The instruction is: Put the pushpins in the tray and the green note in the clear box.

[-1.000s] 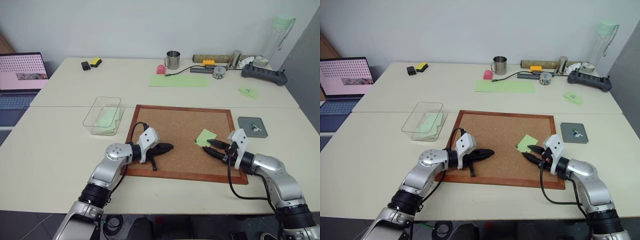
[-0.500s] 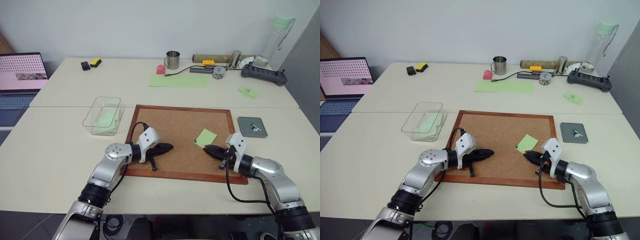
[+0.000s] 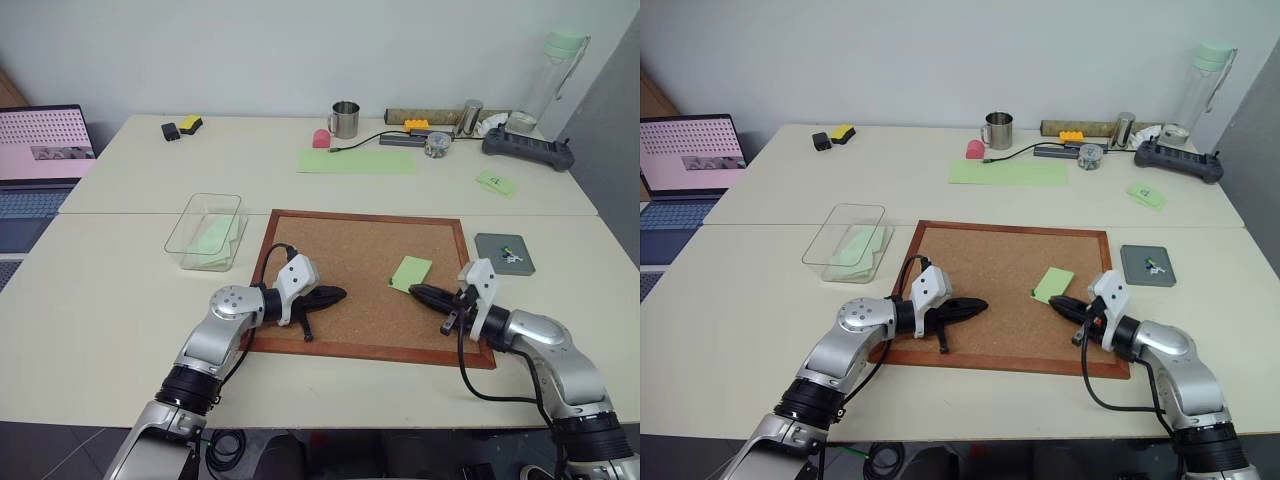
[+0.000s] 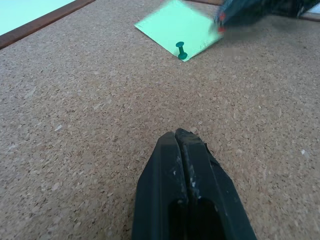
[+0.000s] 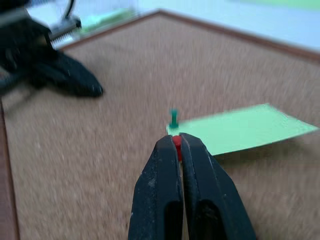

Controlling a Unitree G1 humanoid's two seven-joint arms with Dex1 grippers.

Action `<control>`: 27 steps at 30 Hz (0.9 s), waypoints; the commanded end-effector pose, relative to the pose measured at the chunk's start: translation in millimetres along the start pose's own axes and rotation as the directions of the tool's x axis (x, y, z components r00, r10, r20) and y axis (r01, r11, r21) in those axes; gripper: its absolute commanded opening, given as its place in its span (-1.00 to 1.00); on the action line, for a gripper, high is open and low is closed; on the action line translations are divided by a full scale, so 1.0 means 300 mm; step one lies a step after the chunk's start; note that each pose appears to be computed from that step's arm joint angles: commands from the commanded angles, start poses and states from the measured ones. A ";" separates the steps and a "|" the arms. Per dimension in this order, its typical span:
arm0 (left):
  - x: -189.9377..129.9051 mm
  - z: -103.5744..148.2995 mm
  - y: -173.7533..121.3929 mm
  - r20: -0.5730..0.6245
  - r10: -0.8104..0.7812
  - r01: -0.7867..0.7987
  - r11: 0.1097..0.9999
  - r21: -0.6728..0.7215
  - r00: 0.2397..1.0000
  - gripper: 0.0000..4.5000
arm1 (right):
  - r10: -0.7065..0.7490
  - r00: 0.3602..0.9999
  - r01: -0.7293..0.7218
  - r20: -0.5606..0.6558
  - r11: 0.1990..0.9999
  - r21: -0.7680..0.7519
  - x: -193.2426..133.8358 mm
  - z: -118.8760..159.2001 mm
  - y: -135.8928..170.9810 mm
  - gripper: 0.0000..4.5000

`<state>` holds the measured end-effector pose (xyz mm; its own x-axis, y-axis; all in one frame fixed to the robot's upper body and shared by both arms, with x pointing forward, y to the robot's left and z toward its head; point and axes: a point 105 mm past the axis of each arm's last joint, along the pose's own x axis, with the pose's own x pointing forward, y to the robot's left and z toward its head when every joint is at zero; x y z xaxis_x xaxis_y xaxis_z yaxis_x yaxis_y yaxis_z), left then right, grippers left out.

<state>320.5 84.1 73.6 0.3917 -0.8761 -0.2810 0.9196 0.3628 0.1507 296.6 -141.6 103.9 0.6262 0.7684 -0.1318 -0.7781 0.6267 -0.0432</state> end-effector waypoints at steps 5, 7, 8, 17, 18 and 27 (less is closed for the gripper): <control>-0.021 -0.070 0.001 -0.074 0.012 -0.015 0.999 -0.043 0.997 -1.00 | -0.027 0.999 0.027 0.044 1.000 -0.008 -0.020 0.049 -0.003 -0.96; -0.021 -0.068 0.003 -0.074 0.011 -0.015 0.999 -0.043 0.997 -1.00 | -0.036 0.998 0.036 0.056 0.999 0.003 -0.024 0.059 -0.009 -0.96; -0.022 -0.068 0.004 -0.075 0.012 -0.015 0.999 -0.042 0.997 -1.00 | -0.042 0.997 0.042 0.062 0.999 0.004 -0.026 0.064 -0.014 -0.96; -0.031 -0.071 0.004 -0.078 0.016 -0.020 0.999 -0.042 0.997 -1.00 | -0.453 0.883 0.459 0.125 0.888 -0.019 -0.143 0.130 -0.292 -0.96; -0.030 -0.071 0.002 -0.078 0.016 -0.020 0.999 -0.043 0.997 -1.00 | -0.520 0.847 0.526 0.112 0.850 -0.026 -0.170 0.127 -0.340 -0.96; -0.028 -0.071 -0.004 -0.078 0.015 -0.018 0.999 -0.043 0.997 -1.00 | -0.710 0.703 0.708 0.038 0.704 0.064 -0.240 0.087 -0.526 -0.96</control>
<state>319.3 87.2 73.5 0.3953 -0.8741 -0.2822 0.9181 0.3661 0.1520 369.6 -281.9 134.0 0.9869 0.1493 -0.0605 -0.1520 0.9875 -0.0428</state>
